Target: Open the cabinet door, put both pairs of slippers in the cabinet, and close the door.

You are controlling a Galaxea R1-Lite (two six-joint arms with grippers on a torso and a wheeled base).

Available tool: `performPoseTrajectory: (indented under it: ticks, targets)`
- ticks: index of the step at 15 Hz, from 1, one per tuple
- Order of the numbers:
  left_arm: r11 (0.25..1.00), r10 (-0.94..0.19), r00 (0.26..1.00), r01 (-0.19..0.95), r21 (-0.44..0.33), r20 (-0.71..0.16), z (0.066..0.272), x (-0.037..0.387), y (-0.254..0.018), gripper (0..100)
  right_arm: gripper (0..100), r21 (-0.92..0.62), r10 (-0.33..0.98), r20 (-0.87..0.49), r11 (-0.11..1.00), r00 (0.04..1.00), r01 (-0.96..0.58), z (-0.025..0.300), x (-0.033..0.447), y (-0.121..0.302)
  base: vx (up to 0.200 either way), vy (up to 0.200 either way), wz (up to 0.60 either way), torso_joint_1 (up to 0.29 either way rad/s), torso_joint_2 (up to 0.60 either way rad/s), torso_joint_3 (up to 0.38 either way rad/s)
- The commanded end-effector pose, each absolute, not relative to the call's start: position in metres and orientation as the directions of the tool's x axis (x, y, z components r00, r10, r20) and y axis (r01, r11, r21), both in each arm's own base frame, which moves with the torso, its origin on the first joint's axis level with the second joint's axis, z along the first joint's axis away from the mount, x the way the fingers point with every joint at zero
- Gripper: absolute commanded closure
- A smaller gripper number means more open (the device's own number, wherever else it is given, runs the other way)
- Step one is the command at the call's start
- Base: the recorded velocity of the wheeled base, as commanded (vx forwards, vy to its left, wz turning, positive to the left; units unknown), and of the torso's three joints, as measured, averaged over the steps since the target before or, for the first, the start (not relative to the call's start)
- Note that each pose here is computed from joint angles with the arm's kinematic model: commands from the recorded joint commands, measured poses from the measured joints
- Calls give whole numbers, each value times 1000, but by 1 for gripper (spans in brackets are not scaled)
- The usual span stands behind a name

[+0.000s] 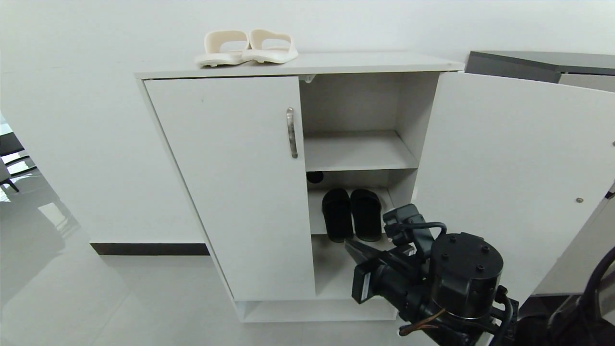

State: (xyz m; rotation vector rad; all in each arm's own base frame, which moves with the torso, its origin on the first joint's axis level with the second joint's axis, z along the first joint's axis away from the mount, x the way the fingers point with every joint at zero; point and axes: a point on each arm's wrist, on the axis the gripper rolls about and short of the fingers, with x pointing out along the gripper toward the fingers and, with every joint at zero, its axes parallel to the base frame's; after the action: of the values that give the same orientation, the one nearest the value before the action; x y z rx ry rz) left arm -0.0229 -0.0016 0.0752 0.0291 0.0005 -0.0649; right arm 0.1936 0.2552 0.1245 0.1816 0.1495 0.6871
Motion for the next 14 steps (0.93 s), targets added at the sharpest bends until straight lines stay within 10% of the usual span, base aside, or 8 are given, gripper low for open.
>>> performPoseTrajectory:
  ticks: [1, 5, 14]
  targets:
    - [998, -64, 998, 64, 28, -2, 76, -23, -2, 100, 100, 272, 729, -62, 670, 682, -691, 135, 178, 241, 0, 0, 0, 0, 0, 0]
    - [997, -66, 998, 66, 28, -2, 76, -23, -2, 100, 100, 357, 886, -91, 455, 454, -816, 142, 152, 217, 0, 0, 0, 0, 0, 0]
    - [998, -66, 998, 66, 18, -2, 76, -23, -2, 100, 100, 369, 898, -123, 437, 423, -820, 139, 153, 208, 0, 178, 0, 4, -1, 3]
